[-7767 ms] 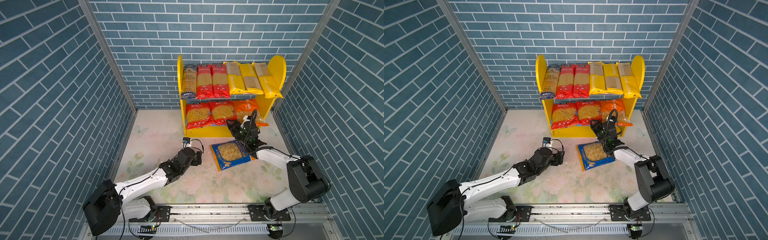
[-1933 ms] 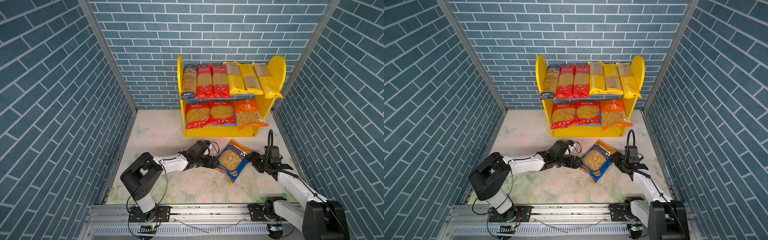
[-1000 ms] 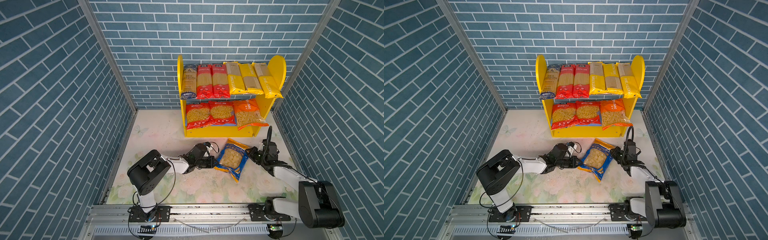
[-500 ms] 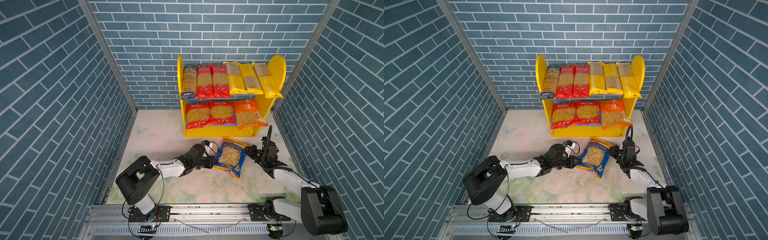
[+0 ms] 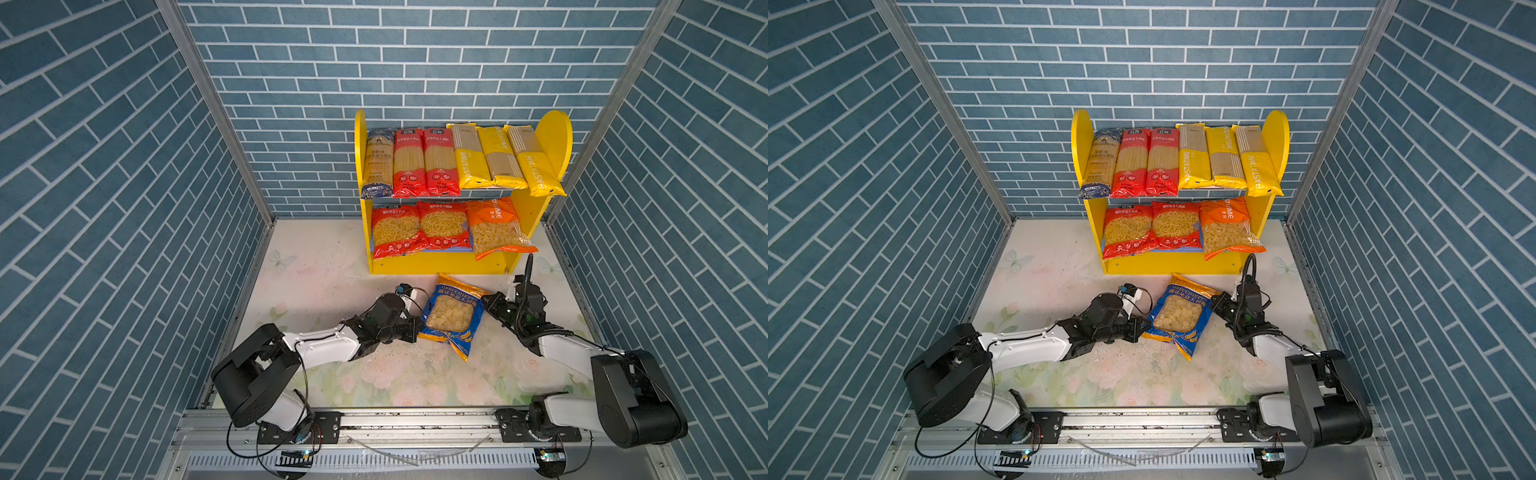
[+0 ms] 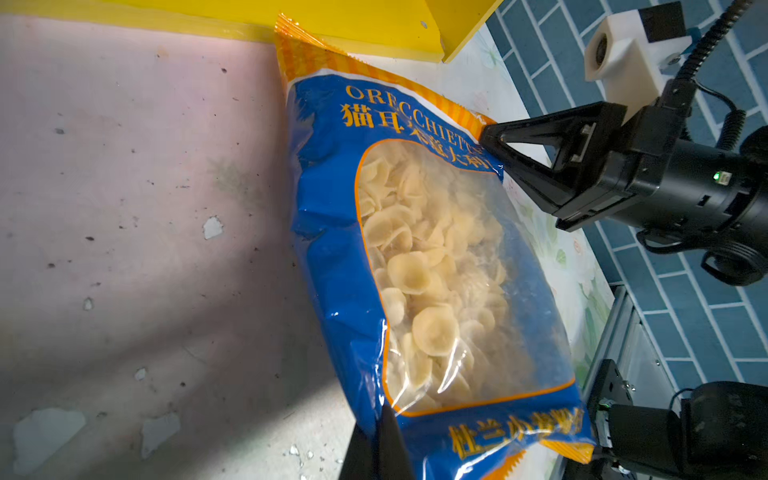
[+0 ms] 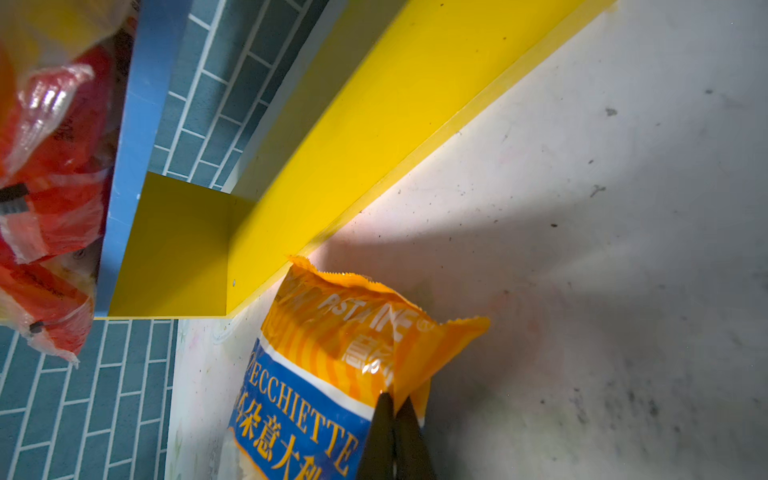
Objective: Place and organize the pasta boxes and bags onto the shelf
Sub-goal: 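Rotate the orecchiette bag upright with both grippers, top toward the shelf, then carry the upright orecchiette bag with both grippers to the lower shelf opening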
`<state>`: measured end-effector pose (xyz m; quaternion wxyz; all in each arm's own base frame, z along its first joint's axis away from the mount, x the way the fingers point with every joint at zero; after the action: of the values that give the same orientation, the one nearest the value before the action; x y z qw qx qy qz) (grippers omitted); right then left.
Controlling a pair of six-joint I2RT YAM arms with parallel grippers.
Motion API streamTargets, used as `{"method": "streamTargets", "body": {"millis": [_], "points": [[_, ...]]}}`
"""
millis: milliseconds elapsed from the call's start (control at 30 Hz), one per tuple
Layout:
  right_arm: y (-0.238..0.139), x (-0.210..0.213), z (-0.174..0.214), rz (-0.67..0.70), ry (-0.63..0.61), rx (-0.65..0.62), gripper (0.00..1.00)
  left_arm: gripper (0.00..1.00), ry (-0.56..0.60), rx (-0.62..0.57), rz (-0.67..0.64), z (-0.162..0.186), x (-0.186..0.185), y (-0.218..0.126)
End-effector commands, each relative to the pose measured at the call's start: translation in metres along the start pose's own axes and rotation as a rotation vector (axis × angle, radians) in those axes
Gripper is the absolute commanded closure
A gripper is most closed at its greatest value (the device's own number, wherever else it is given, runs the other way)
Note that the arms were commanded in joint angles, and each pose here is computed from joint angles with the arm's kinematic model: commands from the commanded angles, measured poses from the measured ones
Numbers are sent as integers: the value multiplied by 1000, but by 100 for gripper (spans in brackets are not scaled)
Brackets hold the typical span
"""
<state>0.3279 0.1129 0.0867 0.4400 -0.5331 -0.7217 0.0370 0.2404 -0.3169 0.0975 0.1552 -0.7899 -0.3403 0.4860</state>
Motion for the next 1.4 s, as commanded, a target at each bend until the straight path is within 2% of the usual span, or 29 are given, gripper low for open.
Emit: {"method": "streamTargets", "body": {"millis": [0,233,467,633,933,1367], "points": [[-2,17,-52,-40,-16,-227,100,100,68,-47,-26,-10,1,-4],[11,41,-74,-113,-5,-314,100,100,143,-133,-66,-32,-3,-12],[24,55,-102,-122,-14,-416,100,100,116,-192,-127,-55,20,-11],[38,56,-113,-111,1,-443,100,100,139,-209,-152,-72,19,2],[69,35,-101,-38,60,-398,100,100,-27,-228,-204,-78,57,24],[66,17,-60,21,80,-238,64,100,-137,-256,-199,-70,70,29]]}}
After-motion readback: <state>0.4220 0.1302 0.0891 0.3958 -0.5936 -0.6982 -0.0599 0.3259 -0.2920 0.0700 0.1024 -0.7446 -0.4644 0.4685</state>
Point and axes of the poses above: each gripper's point midway between its finger pads, its own y axis out along the fingers, its own x axis along the line the jaws close on, z = x × y, the point moved 1 cm from there along -y, back along the fingers, and after that the axes turned 12 degrees about -y, right-handed, at the moved point
